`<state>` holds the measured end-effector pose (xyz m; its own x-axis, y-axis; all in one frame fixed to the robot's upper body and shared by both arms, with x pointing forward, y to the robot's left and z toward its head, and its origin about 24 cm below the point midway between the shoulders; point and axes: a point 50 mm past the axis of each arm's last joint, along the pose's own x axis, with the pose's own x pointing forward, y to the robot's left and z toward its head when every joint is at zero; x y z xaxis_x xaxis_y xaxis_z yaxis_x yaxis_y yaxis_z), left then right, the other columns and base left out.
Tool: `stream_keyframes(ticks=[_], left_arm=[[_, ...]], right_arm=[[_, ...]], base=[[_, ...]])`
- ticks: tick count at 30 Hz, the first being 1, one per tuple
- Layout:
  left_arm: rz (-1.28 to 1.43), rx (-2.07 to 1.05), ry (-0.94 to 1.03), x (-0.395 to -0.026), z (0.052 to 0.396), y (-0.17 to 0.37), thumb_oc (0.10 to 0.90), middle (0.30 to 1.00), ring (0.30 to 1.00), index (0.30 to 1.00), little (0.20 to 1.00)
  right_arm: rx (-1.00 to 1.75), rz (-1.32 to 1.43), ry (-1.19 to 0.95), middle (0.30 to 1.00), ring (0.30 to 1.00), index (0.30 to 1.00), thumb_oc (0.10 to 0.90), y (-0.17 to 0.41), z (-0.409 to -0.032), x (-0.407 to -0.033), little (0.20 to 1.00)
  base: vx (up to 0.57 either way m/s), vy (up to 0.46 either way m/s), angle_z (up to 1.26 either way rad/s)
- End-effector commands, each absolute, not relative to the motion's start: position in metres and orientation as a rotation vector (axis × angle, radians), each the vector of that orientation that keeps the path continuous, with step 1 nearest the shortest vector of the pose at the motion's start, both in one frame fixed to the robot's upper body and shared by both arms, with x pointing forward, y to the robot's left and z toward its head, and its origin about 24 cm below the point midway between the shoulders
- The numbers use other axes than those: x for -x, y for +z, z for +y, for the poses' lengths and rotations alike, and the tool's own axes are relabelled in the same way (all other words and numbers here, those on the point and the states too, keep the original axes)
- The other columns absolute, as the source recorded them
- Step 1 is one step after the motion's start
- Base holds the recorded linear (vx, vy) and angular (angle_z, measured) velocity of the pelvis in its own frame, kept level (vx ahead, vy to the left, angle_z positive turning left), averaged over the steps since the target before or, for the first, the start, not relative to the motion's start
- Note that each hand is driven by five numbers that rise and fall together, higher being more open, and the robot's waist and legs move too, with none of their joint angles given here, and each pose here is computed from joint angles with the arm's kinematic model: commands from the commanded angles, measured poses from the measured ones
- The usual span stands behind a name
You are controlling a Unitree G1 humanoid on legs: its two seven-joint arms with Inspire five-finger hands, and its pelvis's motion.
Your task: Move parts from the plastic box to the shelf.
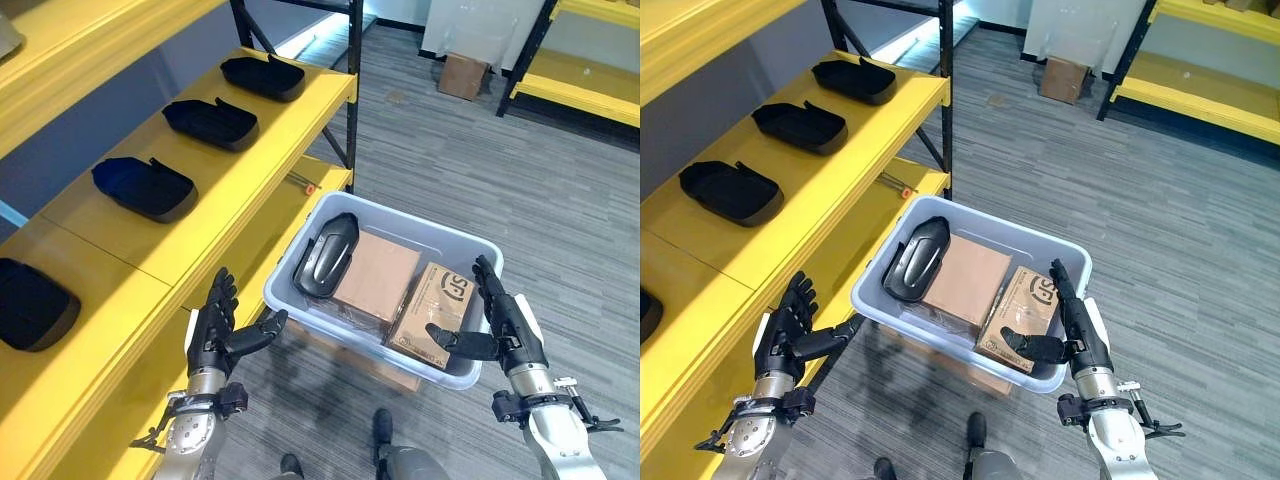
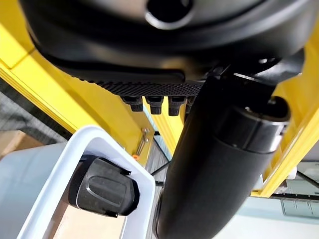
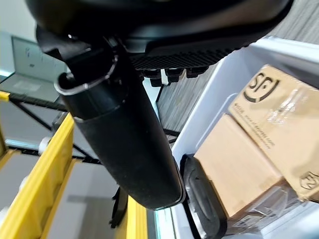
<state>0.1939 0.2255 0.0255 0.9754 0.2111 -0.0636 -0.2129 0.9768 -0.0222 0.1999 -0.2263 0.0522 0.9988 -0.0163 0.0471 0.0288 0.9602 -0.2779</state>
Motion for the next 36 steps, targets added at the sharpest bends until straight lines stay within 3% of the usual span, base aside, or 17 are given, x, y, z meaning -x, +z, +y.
stream_keyframes(ticks=[1,27,31,36], left_arm=[[-0.189,0.018,0.177,-0.206,0.223,0.072,0.9,1.0,1.0,1.0,1.0],[-0.294,-0.044,0.205,-0.215,0.235,0.096,0.9,1.0,1.0,1.0,1.0],[-0.31,-0.041,0.216,-0.214,0.236,0.099,0.9,1.0,1.0,1.0,1.0],[-0.331,-0.061,0.237,-0.213,0.242,0.105,0.9,1.0,1.0,1.0,1.0]], right_arm=[[0.278,-0.363,-0.026,1.0,1.0,1.0,0.9,0.112,-0.228,-0.205,1.0],[0.272,-0.374,0.008,1.0,1.0,1.0,0.9,0.116,-0.215,-0.221,1.0],[0.316,-0.404,-0.006,1.0,1.0,1.0,0.9,0.123,-0.219,-0.222,1.0],[0.582,-0.561,-0.01,1.0,1.0,1.0,0.9,0.164,-0.223,-0.231,1.0]], base=[[0.07,-0.017,-0.57],[0.09,0.234,-0.59],[0.0,0.004,-0.01],[-0.01,-0.059,0.16]])
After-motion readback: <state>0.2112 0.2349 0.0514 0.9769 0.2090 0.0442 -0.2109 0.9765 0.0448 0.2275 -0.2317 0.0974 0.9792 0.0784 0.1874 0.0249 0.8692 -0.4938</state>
